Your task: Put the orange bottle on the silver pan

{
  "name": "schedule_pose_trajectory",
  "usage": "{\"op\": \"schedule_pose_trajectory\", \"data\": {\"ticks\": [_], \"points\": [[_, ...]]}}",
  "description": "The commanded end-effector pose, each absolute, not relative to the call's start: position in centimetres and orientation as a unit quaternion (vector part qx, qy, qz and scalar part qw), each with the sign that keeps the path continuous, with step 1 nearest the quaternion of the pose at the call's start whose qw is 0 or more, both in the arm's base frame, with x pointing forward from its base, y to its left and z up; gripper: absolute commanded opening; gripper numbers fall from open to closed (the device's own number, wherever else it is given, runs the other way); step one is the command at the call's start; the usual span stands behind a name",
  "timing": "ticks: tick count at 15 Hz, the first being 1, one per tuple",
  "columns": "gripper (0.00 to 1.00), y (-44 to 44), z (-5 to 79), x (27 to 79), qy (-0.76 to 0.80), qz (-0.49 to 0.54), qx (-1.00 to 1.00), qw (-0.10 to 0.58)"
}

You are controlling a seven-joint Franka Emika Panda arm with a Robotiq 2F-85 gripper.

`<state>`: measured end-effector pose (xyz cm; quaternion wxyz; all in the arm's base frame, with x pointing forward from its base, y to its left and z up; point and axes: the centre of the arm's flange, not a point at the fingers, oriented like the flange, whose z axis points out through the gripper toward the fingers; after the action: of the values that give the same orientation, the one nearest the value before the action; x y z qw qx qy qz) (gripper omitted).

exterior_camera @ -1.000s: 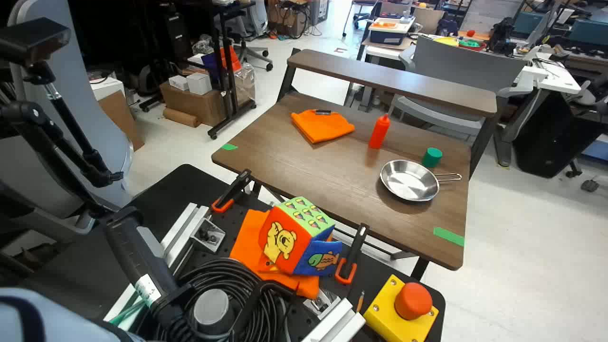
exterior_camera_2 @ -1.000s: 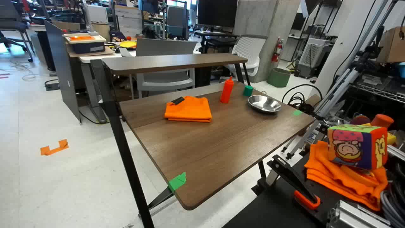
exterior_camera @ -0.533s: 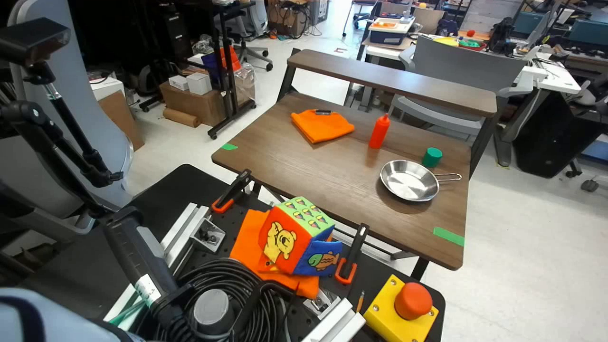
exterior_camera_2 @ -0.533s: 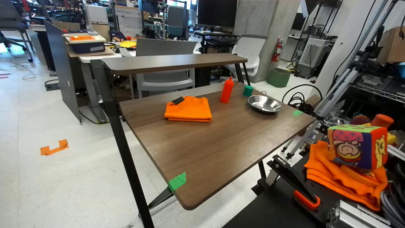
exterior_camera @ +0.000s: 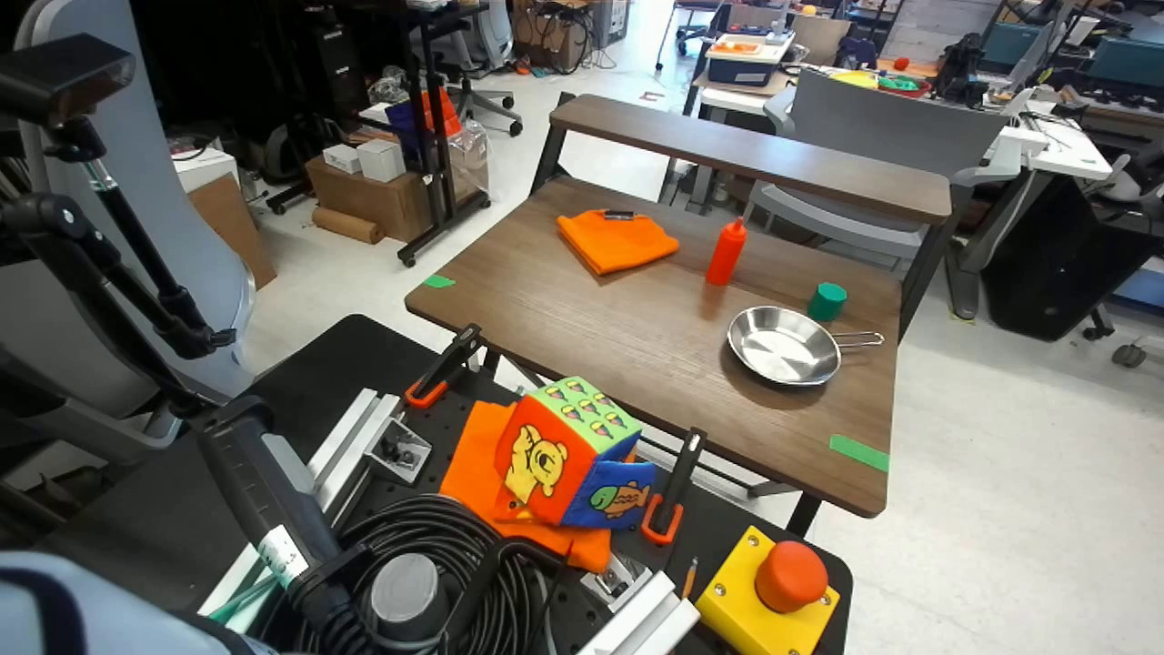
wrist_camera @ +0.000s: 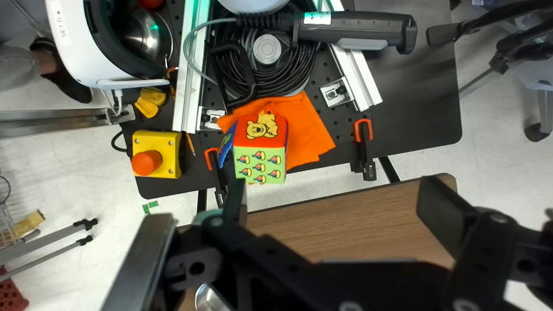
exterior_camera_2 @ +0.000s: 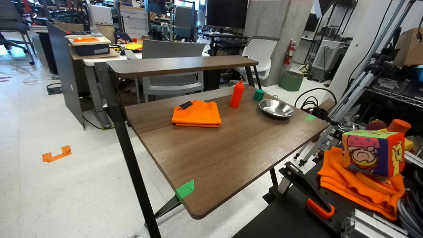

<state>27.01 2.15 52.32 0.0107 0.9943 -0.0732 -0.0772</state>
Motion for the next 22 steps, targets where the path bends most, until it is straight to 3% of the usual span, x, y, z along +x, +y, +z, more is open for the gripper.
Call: {"op": "schedule_pose_trajectory", "data": {"ticks": [1, 11, 17, 22], "points": [[1.0, 0.5, 52.7, 30.6, -0.106, -0.074, 0.992, 0.009], [1.0, -4.8, 50.9, 49.6, -0.148, 0.066, 0.987, -0.004], [1.0, -6.2, 45.2, 60.4, -0.152, 0.095, 0.984, 0.016], [1.0, -6.3, 37.9, 66.0, -0.134, 0.057, 0.989, 0.026]]}}
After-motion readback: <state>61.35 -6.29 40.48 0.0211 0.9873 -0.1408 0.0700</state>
